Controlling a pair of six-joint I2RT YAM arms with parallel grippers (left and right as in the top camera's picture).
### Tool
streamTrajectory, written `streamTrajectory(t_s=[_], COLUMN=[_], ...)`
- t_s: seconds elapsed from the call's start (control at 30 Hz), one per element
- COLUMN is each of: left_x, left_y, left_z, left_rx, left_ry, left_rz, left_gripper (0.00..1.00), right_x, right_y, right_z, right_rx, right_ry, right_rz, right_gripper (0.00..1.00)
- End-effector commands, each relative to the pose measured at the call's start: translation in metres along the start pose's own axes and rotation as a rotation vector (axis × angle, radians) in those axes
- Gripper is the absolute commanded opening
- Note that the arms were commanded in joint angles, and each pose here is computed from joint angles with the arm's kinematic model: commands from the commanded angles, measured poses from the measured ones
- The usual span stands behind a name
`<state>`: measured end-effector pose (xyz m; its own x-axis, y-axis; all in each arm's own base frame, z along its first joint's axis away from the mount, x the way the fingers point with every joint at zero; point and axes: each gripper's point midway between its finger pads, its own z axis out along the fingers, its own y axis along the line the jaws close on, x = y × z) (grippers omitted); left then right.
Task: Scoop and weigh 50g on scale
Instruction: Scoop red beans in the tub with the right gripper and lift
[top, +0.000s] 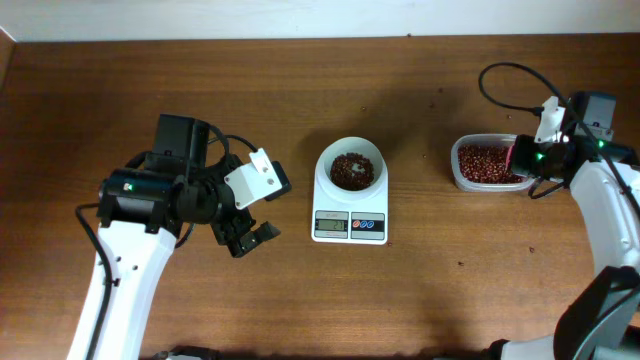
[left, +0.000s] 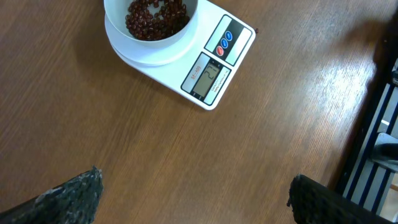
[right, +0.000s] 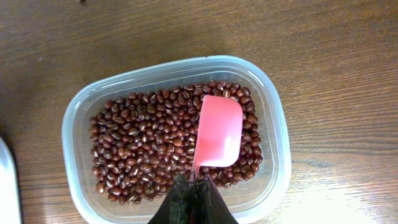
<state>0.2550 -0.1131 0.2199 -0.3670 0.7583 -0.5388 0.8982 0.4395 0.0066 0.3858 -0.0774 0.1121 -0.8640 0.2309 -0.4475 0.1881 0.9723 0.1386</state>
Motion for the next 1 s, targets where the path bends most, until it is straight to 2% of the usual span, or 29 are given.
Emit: streamTrajectory(t_s=[0.0,0.27,0.43,0.67,0.8,0.9,0.97], left_x=[-0.002,-0.002,-0.002,-0.002,-0.002,-0.002,-0.002], left_y=[0.000,0.000,0.000,0.000,0.000,0.000,0.000], left_z=[-0.001,-0.001,-0.001,-0.001,-0.001,-0.001,-0.001], left_rx=[0.000,0.000,0.000,0.000,0.000,0.000,0.000], left_ry=[-0.004,-0.004,-0.004,-0.004,-0.004,-0.005,-0.004], left_rz=[0.010,0.010,0.010,0.010,0.010,0.010,0.010], left_gripper=[0.99,0.99,0.99,0.99,0.99,0.99,0.99], right_x=[0.020,0.043,0.037,0.039,0.031,0.031,0.029], right_y=[0.008,0.032,0.027,0.001,-0.003,-0.008,-0.001], right_z=[0.023,0.057,0.044,0.030,0.018,0.017,0.011], right_rx=[-0.070,-0.273,-0.418,-0.483,-0.579,-0.574,-0.620], right_ry=[0.076,0.193,0.168,0.161,0.101,0.098,0.073], right_rz=[-0.004,0.057,0.168,0.305,0.298,0.309,0.256], right_gripper=[0.04,0.04,0.04,0.04,0.04,0.04,0.04])
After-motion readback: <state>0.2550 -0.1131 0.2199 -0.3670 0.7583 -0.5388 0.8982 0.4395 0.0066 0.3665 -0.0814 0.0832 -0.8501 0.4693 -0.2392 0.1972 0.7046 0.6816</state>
